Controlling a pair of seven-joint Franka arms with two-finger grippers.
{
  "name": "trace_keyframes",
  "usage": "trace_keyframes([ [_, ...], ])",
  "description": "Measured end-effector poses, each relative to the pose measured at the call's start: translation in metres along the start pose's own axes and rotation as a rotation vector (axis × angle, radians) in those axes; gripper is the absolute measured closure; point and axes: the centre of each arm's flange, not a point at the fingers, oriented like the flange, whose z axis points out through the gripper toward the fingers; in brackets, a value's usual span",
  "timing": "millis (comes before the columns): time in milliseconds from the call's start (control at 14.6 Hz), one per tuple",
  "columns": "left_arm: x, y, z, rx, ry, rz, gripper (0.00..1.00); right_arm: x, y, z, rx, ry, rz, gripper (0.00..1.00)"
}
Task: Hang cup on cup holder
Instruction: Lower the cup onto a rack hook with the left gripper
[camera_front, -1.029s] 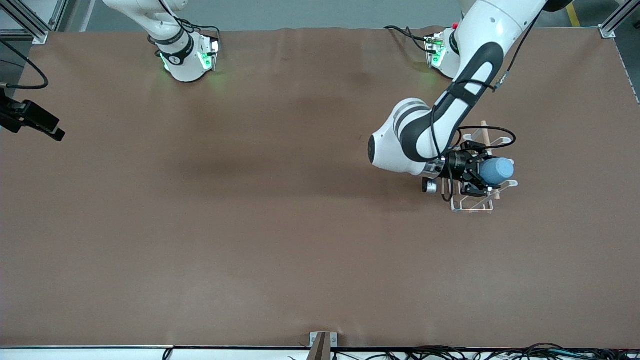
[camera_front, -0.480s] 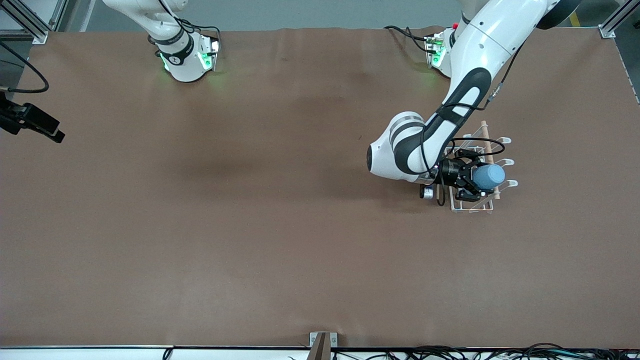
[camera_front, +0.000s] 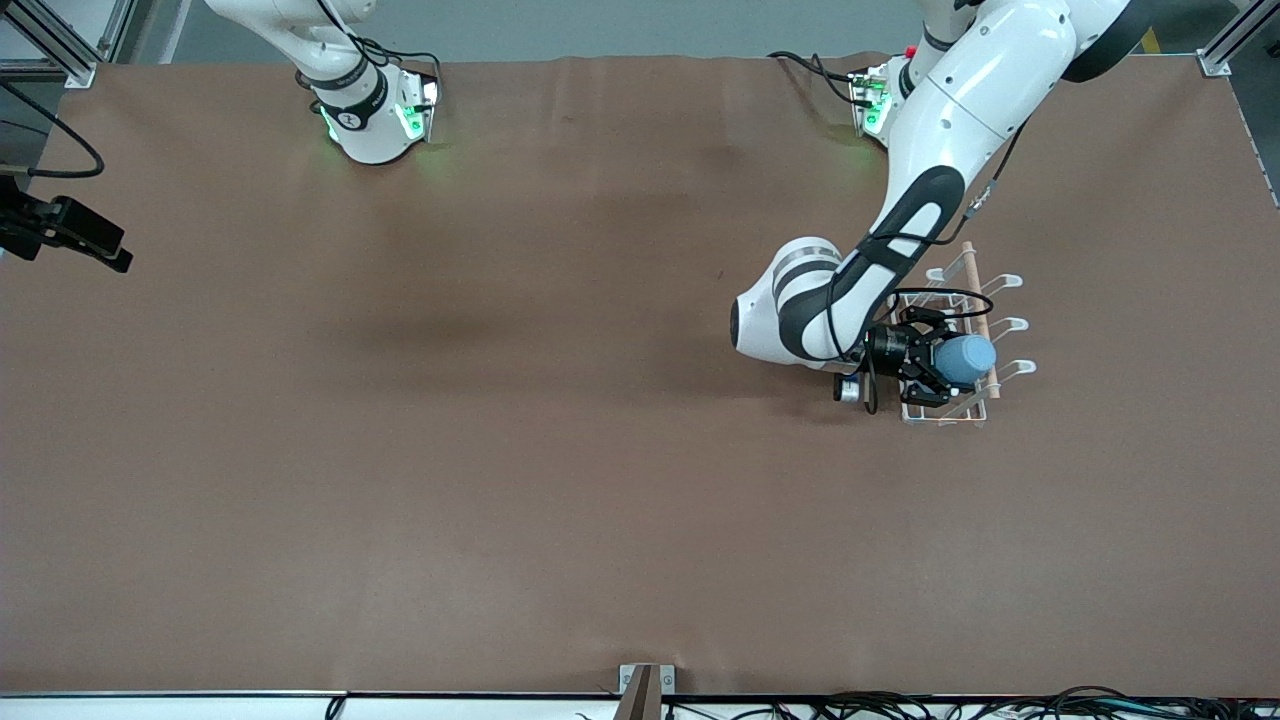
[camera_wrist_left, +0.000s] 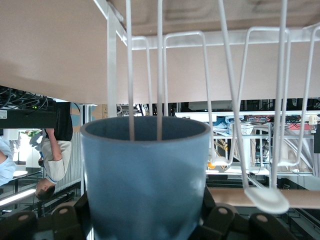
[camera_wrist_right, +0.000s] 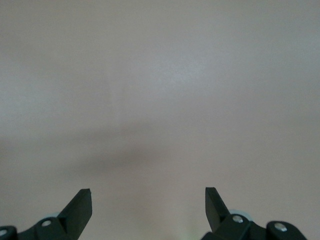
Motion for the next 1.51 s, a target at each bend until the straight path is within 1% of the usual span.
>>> trace_keyframes([
  [275,0.012,0.004,0.002,-0.004,-0.004,-0.021,0.22,0.000,0.014,-0.014,0.002,0.025,0.021,0.00],
  [480,0.015,0.005,0.003,-0.005,-0.006,-0.041,0.22,0.000,0.022,-0.016,0.003,0.027,0.039,0.00],
  [686,0.015,0.004,0.004,-0.012,-0.007,-0.118,0.22,0.001,0.030,-0.015,0.004,0.026,0.062,0.00],
  [892,0.014,0.004,0.006,-0.027,-0.003,-0.147,0.21,0.001,0.033,-0.015,0.005,0.025,0.067,0.00],
  [961,0.013,0.004,0.006,-0.031,-0.001,-0.150,0.18,0.001,0.033,-0.015,0.006,0.025,0.067,0.00],
  [1029,0.012,0.003,0.006,-0.038,0.000,-0.152,0.12,0.001,0.032,-0.015,0.011,0.025,0.066,0.00],
  [1098,0.011,0.002,0.007,-0.046,0.002,-0.154,0.12,0.001,0.031,-0.015,0.023,0.024,0.065,0.00],
  [1167,0.010,0.002,0.007,-0.052,0.005,-0.155,0.09,0.000,0.030,-0.015,0.033,0.022,0.064,0.00],
  [1235,0.010,0.001,0.007,-0.055,0.007,-0.158,0.09,0.000,0.029,-0.015,0.037,0.021,0.063,0.00],
  [1373,0.008,-0.001,0.004,-0.053,0.011,-0.165,0.00,0.000,0.029,-0.015,0.040,0.019,0.063,0.00],
  [1510,0.003,-0.007,0.000,-0.054,0.019,-0.181,0.00,0.000,0.029,-0.015,0.041,0.019,0.063,0.00],
])
